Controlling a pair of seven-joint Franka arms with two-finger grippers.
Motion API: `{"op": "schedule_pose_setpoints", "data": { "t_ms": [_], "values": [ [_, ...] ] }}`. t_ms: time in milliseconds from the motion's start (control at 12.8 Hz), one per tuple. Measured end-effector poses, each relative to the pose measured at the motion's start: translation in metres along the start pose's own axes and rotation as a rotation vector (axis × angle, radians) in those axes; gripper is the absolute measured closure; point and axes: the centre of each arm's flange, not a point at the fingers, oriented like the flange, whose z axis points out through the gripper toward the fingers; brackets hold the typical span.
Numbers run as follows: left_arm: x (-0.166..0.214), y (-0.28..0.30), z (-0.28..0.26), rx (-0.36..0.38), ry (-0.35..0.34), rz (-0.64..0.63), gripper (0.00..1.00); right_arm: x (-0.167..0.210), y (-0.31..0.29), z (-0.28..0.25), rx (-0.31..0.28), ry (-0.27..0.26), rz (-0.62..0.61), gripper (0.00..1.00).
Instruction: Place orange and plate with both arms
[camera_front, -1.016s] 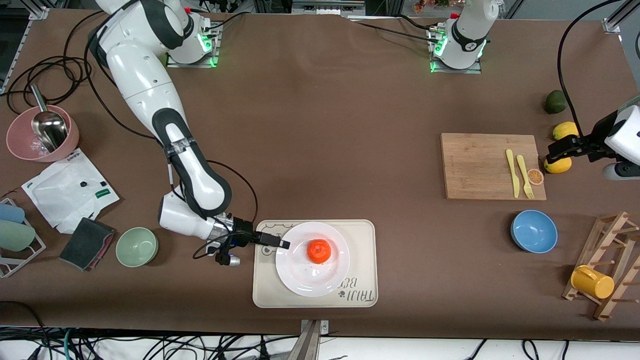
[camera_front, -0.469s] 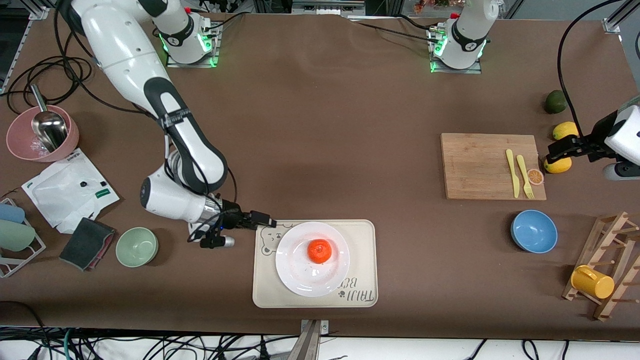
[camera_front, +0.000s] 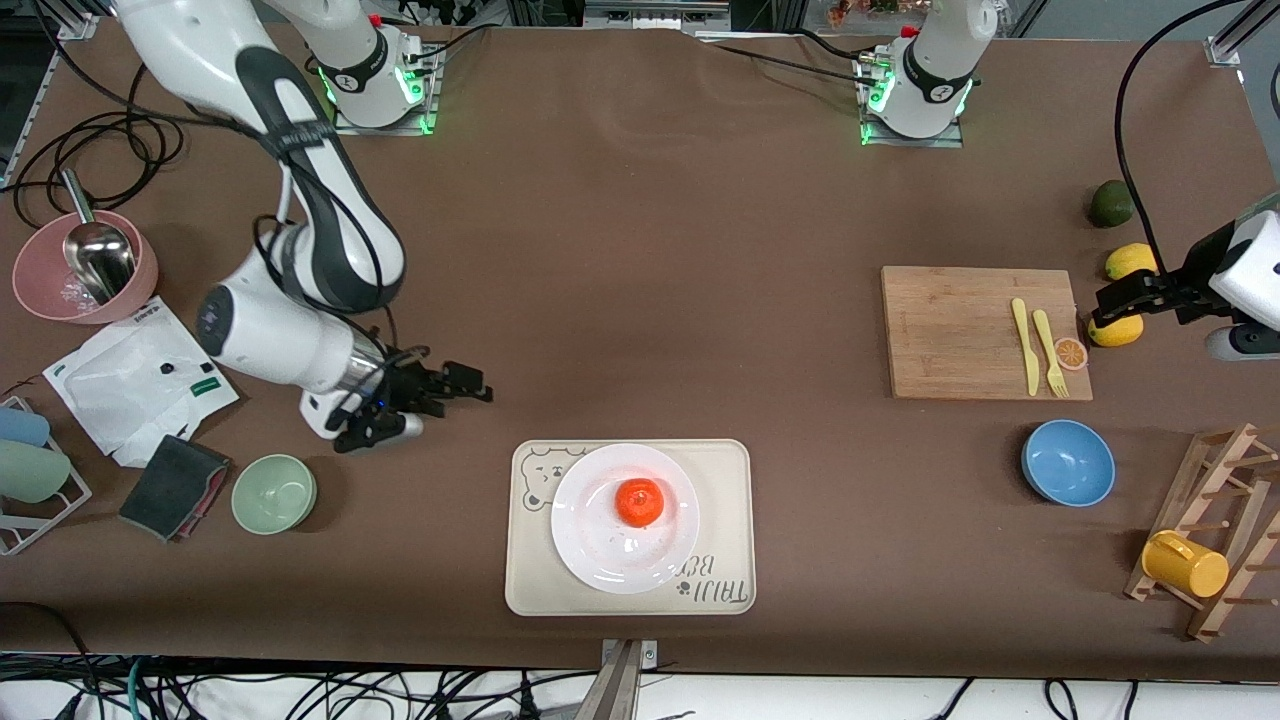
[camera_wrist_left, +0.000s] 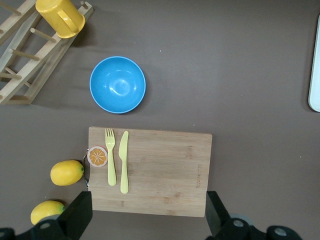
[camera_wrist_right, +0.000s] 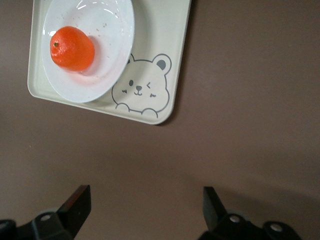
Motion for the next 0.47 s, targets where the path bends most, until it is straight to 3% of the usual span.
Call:
{"op": "schedule_pose_setpoints", "data": {
  "t_ms": [156,469],
  "values": [
    [0.000,0.000,0.000,0.000,0.000,0.000,0.00,-0.014,0.008,-0.045,-0.053,-0.035,-0.016,0.01],
    [0.000,0.000,0.000,0.000,0.000,0.000,0.00,-0.041,0.013,-0.141,-0.242,-0.090,-0.038,0.01]
  ]
}}
